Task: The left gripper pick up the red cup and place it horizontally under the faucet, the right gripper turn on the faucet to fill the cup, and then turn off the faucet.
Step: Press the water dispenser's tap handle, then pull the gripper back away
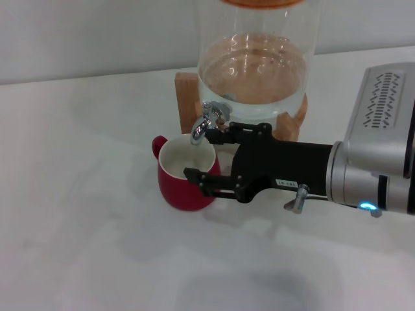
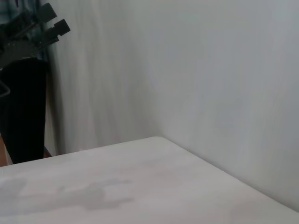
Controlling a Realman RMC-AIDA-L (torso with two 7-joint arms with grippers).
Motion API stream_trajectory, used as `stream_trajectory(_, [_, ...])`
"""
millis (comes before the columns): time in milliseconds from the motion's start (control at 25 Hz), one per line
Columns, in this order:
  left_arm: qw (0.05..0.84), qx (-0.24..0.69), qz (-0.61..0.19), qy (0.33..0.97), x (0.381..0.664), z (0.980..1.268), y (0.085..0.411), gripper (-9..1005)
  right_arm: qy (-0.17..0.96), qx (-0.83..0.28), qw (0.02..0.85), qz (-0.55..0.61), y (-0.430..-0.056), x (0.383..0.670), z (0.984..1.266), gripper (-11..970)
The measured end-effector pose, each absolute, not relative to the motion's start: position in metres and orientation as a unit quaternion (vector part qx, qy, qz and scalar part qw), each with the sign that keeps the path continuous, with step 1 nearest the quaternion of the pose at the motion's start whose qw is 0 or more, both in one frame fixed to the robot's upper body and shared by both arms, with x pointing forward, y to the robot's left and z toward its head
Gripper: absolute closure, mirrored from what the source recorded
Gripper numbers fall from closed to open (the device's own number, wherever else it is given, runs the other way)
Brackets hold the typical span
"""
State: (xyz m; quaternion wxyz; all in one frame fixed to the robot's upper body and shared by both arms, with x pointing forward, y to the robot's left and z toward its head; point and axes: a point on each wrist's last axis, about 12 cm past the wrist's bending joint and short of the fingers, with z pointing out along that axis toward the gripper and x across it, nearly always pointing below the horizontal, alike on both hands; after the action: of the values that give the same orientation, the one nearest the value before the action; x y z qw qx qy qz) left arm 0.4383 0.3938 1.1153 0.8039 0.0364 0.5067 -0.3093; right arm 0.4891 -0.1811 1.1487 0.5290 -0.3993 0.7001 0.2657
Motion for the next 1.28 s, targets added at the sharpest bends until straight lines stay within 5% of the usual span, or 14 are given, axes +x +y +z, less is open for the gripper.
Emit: stream_trajectory(1280, [0.806,0.042,-0.312,0.502,0.434,1.117,0.394,116,0.711,-0.375,0.537,0.257,-0.199,0.489,1.151,239])
